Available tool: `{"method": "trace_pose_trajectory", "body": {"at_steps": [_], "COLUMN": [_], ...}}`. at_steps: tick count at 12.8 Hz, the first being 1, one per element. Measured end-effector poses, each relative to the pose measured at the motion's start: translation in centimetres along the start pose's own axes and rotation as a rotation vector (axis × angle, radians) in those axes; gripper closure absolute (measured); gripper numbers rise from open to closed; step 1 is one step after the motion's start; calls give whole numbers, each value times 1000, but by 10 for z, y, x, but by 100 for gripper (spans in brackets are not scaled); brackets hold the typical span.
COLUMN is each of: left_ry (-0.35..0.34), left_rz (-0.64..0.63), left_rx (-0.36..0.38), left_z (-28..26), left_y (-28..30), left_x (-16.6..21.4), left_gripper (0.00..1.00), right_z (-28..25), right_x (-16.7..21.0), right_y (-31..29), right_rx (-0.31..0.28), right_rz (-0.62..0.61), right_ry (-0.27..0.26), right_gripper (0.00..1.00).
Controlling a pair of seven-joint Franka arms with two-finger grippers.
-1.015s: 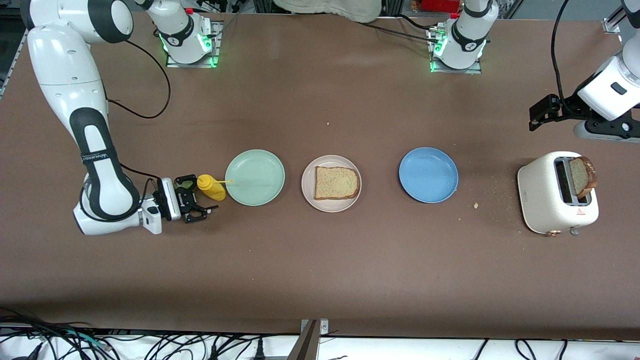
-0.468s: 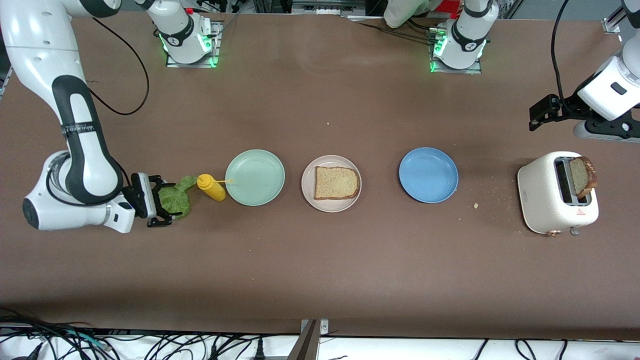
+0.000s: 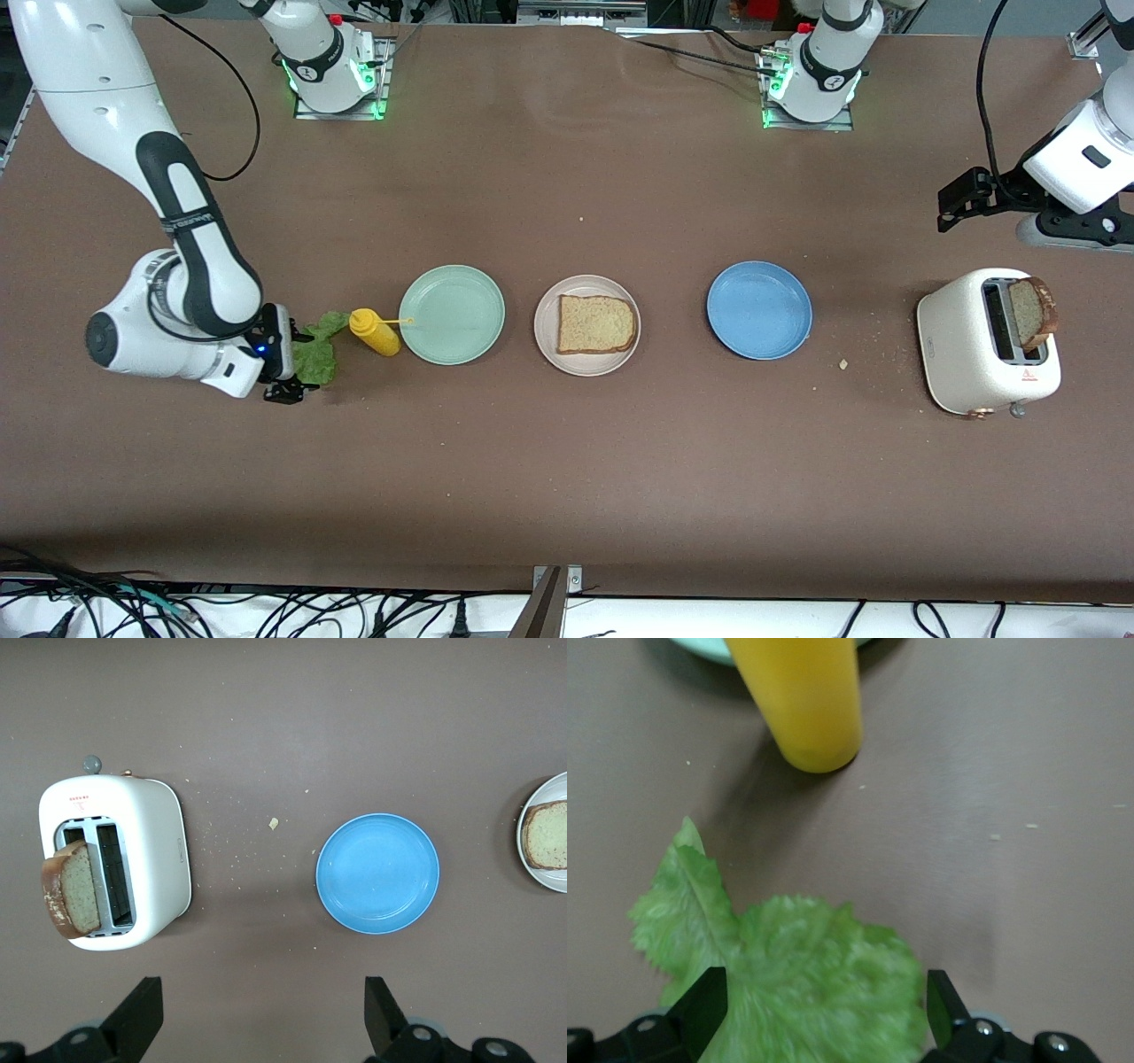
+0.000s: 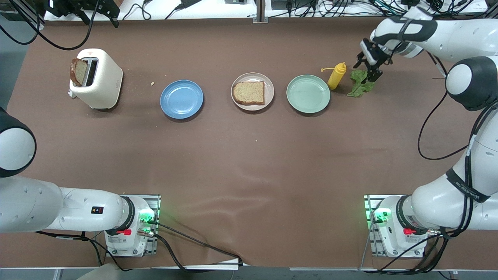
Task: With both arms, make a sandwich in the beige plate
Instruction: 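Release the bottle and grasp the green lettuce leaf with the right gripper, then carry the lettuce leaf with the right gripper onto the bread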
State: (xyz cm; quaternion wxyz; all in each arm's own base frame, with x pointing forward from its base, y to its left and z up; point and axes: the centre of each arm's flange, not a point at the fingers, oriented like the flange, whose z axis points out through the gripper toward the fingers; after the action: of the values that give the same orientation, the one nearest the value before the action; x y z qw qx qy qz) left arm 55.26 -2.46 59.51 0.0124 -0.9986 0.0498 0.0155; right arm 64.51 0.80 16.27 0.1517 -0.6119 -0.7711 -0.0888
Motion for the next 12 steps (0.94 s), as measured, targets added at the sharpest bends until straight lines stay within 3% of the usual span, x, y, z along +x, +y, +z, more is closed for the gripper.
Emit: {"method": "trace_pose_trajectory", "body": {"at_steps": [3,9,10,12], "left_ry": [0,0,0,0], "left_rz": [0,-1,-1,-1], "left_rx": [0,0,0,0], "left_z": [0,0,0,0], "left_y": [0,0,0,-1], "left_x": [0,0,0,0], "left_gripper": [0,0,0,0], "right_z": [4,-24,-35,-66], "right_x": [1,8,14,32], "right_y": [-4,-5,-6,-9], "right_rx": [-13,-9,0,47], "right_rz": [0,-75,-69,0], "right_ry": [-8,18,28,65], "right_gripper": [6,76,83,85]}}
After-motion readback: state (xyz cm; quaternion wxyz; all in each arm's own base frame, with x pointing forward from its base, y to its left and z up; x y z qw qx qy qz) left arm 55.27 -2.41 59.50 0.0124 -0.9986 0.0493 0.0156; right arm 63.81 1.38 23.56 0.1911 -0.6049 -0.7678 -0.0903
